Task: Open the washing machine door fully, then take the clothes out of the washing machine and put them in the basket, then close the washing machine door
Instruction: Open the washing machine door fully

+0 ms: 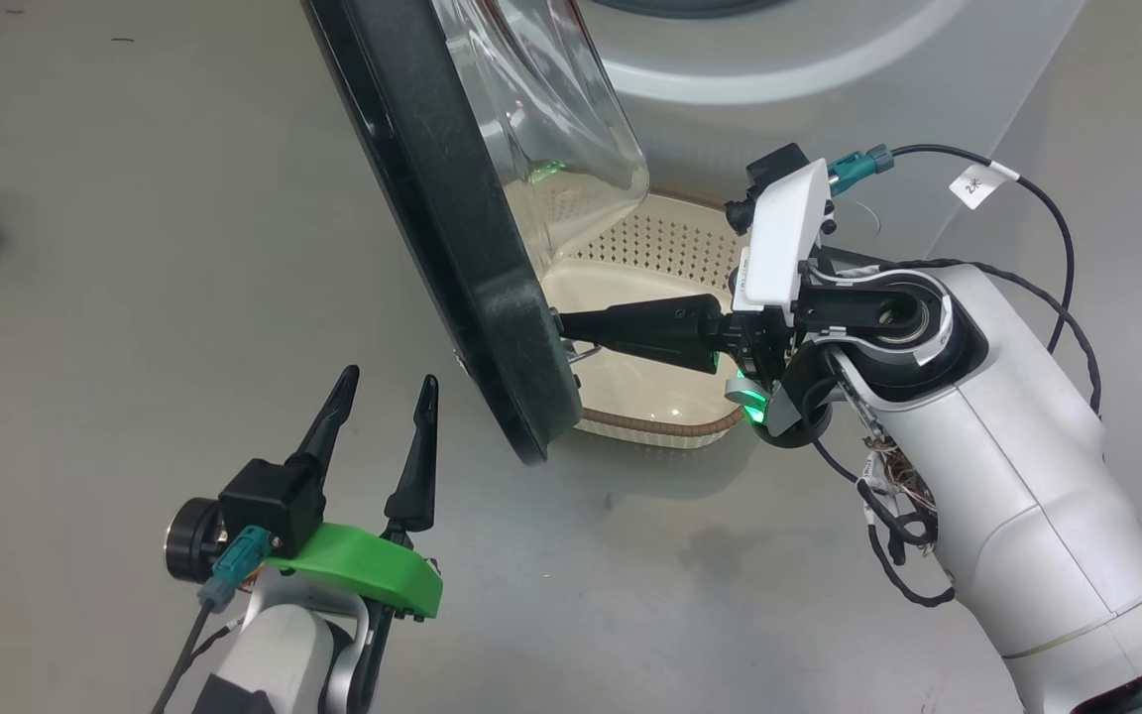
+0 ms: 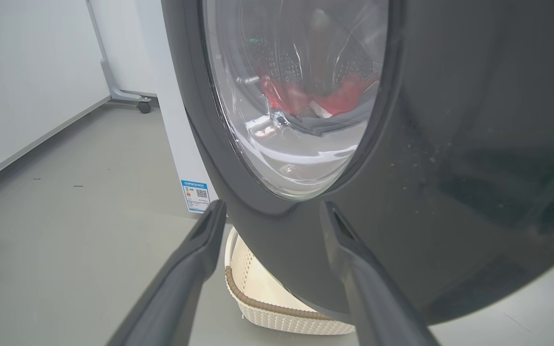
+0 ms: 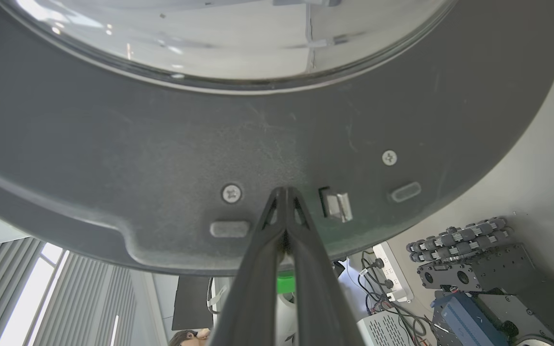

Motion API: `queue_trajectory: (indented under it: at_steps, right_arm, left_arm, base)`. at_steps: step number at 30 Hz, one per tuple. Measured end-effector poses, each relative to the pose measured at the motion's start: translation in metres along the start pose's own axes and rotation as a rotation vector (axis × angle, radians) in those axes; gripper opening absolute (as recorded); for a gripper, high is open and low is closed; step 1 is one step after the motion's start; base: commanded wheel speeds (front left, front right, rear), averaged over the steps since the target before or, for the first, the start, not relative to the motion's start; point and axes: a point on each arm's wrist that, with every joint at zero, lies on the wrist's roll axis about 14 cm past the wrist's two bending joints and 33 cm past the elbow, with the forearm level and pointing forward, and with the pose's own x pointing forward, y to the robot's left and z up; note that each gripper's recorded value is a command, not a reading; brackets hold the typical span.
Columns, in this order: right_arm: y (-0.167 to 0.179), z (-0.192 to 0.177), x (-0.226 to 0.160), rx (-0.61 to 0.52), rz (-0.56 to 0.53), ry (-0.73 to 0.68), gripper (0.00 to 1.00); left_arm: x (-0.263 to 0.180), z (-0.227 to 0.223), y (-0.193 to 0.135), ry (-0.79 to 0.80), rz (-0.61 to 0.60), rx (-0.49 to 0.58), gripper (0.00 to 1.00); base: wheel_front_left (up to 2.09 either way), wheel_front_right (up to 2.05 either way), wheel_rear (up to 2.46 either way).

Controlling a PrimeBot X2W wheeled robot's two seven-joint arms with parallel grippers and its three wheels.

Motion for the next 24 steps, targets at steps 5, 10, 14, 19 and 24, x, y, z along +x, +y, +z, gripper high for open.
queue_trajectory:
  at_steps: [5,10,14,19,24]
  right_arm:
    - [0.0,-0.001,0.003,-0.004,-0.006,-0.006,0.0]
    - [-0.001,0.001,0.001,0.003,-0.013,-0.047,0.0]
    - [-0.003,0.003,-0.002,-0.014,-0.03,-0.092,0.0]
    - [-0.005,0.008,-0.01,-0.083,-0.067,-0.174,0.0]
    - [-0.009,0.021,-0.033,-0.228,-0.141,-0.305,0.0]
  left_arm:
    - [-0.002,-0.001,0.001,0.003,0.004,-0.001,1.0]
    - [-0.003,0.003,0.001,-0.008,0.005,-0.003,1.0]
    - [-0.004,0.006,0.001,-0.018,0.005,-0.006,1.0]
    - [-0.007,0.009,0.001,-0.03,0.005,-0.005,1.0]
    - [-0.012,0.011,0.001,-0.038,0.005,0.0,1.0]
  base:
    - [0.0,0.0,0.0]
    - [0.0,0.0,0.0]
    - [0.0,0.0,0.0]
    - [0.0,0.0,0.0]
    - [0.0,0.0,0.0]
